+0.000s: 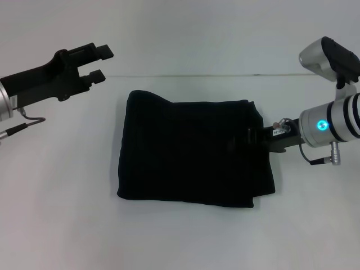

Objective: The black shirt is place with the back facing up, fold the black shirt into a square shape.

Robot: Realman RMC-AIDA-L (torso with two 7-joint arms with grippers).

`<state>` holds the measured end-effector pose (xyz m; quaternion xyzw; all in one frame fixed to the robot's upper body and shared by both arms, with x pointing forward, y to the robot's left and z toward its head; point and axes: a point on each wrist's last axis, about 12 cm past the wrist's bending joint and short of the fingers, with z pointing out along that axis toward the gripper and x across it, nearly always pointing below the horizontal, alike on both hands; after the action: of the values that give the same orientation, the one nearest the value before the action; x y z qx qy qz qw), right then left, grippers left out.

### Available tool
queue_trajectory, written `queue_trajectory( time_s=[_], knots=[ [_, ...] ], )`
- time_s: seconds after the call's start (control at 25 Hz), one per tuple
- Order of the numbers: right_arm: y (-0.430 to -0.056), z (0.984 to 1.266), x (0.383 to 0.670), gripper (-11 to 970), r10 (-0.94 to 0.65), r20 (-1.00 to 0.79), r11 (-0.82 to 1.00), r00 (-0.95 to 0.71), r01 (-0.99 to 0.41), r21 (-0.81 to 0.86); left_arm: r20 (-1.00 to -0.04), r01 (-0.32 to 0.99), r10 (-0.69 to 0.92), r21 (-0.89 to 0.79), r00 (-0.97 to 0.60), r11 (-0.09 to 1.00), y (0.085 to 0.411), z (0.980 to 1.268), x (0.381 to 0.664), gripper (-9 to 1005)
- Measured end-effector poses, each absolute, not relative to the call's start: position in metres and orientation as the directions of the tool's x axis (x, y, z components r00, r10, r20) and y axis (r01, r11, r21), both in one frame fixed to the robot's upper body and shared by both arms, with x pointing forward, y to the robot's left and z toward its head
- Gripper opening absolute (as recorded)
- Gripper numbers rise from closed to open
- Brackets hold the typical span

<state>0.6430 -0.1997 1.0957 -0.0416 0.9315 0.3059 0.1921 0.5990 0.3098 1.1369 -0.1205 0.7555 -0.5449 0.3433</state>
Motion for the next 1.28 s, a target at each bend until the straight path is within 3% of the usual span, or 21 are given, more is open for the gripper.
queue_trajectory(
  time_s=[0.28, 0.48, 0.72, 1.28],
  knots=[
    [-0.198, 1.098, 0.645, 398, 0.033, -0.404, 0.81, -0.914, -0.212, 0.547, -0.377, 0.182, -0.56, -0.91, -0.737, 0.373, 0.309, 1.135, 0.6, 736],
    [-0.198, 1.1, 0.646, 177, 0.032, -0.404, 0.808, -0.914, -0.214, 0.549, -0.38, 0.181, -0.563, -0.908, -0.734, 0.377, 0.31, 1.135, 0.601, 736],
    [-0.2, 1.104, 0.647, 50, 0.054, -0.402, 0.794, -0.914, -0.205, 0.572, -0.386, 0.186, -0.562, -0.906, -0.731, 0.38, 0.31, 1.137, 0.603, 736],
    [-0.203, 1.145, 0.664, 55, 0.0, -0.463, 0.796, -0.886, -0.28, 0.536, -0.386, 0.187, -0.579, -0.908, -0.718, 0.374, 0.314, 1.137, 0.601, 736]
  ],
)
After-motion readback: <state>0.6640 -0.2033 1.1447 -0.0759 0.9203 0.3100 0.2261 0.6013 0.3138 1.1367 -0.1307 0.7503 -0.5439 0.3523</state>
